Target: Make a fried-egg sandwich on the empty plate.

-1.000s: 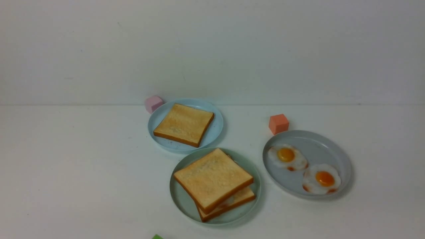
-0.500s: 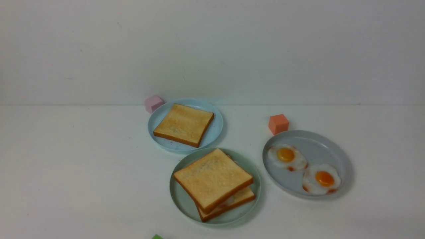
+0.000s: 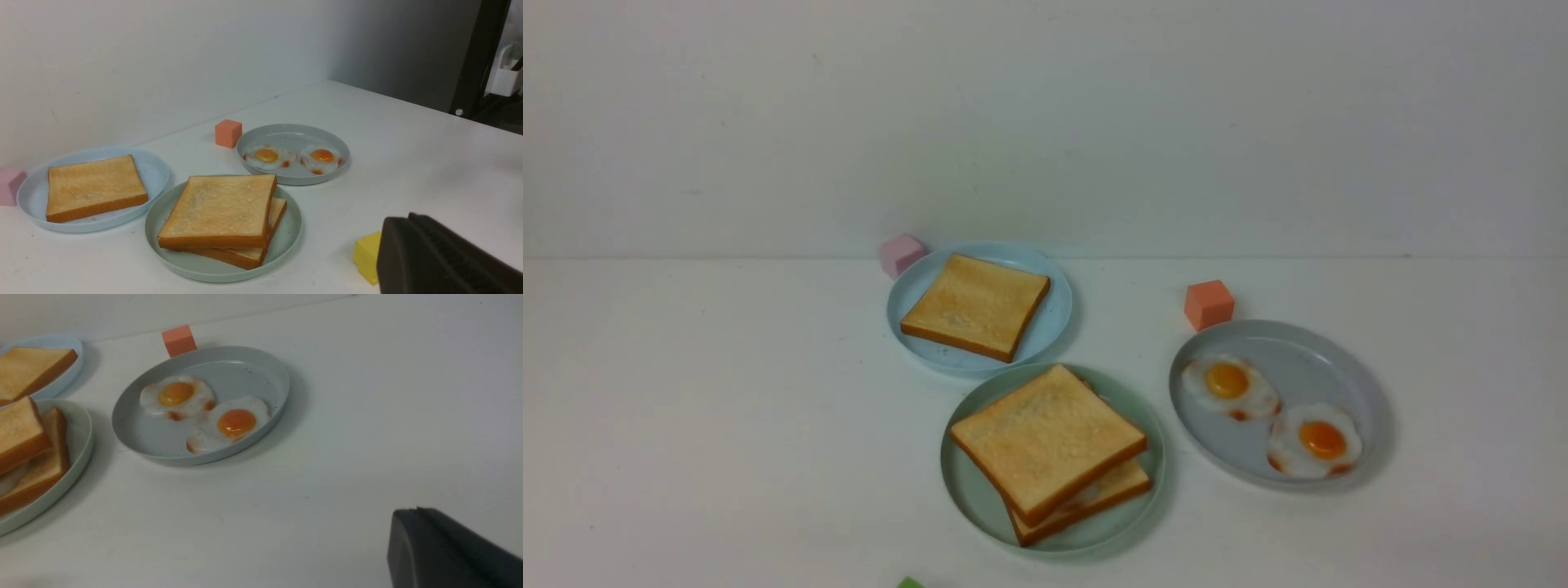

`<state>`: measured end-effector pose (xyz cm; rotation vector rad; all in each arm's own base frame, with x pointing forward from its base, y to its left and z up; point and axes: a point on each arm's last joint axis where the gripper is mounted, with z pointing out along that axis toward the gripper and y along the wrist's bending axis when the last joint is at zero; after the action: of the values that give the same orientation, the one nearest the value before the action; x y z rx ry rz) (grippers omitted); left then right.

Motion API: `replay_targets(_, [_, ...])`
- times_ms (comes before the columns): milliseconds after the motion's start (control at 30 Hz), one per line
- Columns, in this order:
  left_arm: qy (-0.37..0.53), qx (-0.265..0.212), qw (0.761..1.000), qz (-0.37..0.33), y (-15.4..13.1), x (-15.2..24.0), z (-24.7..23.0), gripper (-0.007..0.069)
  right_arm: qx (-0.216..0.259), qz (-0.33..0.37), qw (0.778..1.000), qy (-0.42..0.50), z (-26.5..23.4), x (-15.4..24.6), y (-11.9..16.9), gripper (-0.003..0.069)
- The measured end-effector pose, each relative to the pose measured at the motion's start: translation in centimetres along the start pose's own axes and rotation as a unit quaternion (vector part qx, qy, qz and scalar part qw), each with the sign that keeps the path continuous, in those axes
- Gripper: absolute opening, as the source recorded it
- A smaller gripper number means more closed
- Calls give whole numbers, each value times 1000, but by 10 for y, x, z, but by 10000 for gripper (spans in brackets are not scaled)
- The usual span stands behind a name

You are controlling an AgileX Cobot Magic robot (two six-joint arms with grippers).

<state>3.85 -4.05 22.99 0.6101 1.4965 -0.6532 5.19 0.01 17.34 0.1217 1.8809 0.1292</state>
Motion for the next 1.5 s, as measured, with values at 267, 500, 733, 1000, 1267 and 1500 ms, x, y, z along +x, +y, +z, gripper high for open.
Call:
replay_targets(267, [0, 0, 1000, 0, 0, 0, 0, 2, 0, 0, 1000, 0, 0, 0, 0, -4])
replay_targets(500, [-13, -4, 1000, 2, 1, -1, 0, -3, 0, 0, 1000, 0, 0, 0, 0, 1])
replay_targets(733, [-44, -185, 981, -37, 21, -3, -4, -13, 0, 0, 1000, 0, 0, 0, 0, 5])
replay_targets(1000, [37, -336, 928, -156, 35, 48, -12, -13, 0, 0, 1000, -1, 0, 0, 0, 10])
replay_targets(1267, [90, -342, 918, -181, 34, 60, -14, -13, 0, 1, 1000, -1, 0, 0, 0, 14])
replay_targets(1500, [90, -342, 918, -182, 34, 60, -14, -13, 0, 1, 1000, -1, 0, 0, 0, 14])
